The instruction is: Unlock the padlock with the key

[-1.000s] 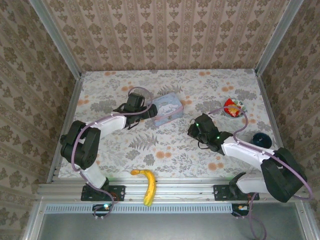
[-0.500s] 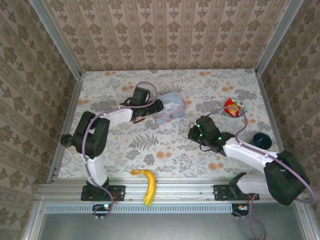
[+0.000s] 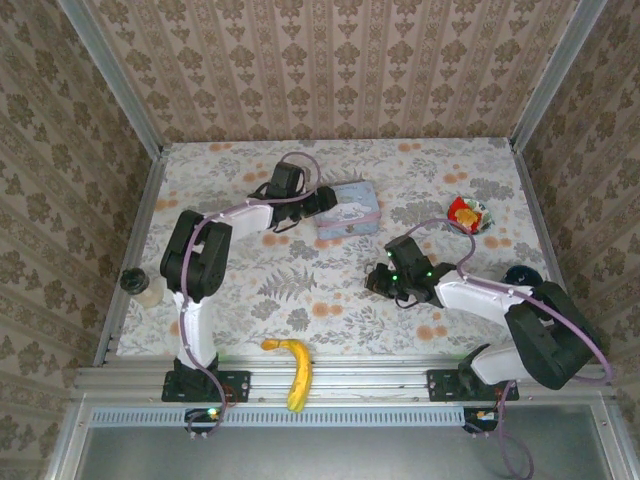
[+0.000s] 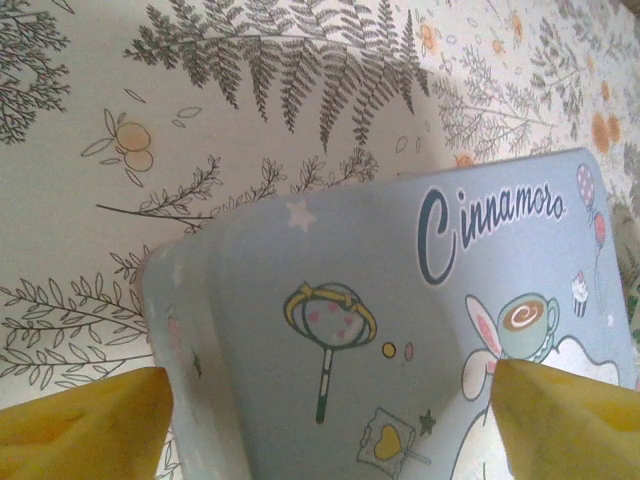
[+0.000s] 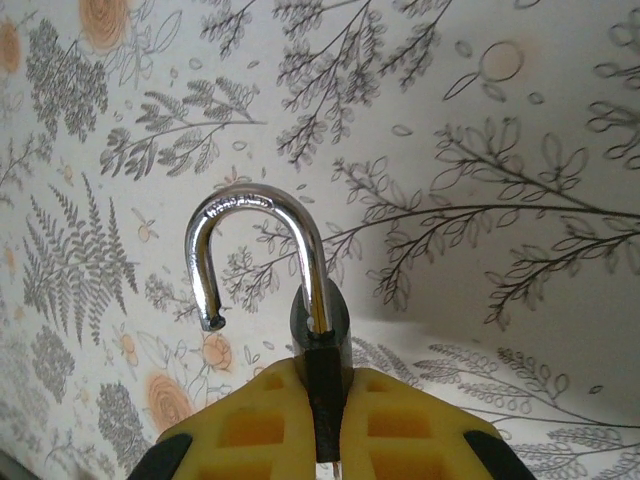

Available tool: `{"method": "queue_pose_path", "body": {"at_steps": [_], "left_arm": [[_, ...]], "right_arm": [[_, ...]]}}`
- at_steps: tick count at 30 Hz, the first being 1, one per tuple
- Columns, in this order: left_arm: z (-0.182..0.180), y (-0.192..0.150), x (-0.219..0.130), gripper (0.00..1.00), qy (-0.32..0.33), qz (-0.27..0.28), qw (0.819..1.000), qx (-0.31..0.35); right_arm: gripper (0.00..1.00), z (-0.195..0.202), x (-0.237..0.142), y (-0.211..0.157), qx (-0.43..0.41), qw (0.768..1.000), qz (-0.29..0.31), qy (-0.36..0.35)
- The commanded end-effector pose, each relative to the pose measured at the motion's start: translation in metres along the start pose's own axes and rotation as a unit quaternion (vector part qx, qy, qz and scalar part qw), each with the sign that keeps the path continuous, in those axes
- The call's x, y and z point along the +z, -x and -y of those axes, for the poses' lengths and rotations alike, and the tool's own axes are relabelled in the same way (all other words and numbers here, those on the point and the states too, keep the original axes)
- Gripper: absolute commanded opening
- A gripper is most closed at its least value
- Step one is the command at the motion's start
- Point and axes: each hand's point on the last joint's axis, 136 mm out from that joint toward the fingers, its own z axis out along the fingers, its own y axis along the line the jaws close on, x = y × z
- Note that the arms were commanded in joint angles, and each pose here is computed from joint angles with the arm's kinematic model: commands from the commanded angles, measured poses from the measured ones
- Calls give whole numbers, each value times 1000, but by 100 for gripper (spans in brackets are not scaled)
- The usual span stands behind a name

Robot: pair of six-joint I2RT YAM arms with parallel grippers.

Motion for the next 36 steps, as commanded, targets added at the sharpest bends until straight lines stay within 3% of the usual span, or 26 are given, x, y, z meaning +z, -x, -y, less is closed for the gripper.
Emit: {"method": "queue_pose_path", "body": {"at_steps": [1,6,18,23,36], "left_arm": [[9,18,-12,90,-16,20,1000,13],[-4,34,-39,100,-3,50,999,8],[-24,14,-114,100,23,91,996,6],[-34,0,-144,100,42,107,993,15],[-68,-28,-212,100,90,157,983,9]], "right_arm": [[4,-24,4,-2,-25,998,-24,45],[6,-42,9,-8,-50,993,-69,76],[7,-43,38,-11,-64,983,-160,56],[11,-31,44,-6,-46,984,-166,42],[34,8,38,4,-32,988,-142,-43]]}}
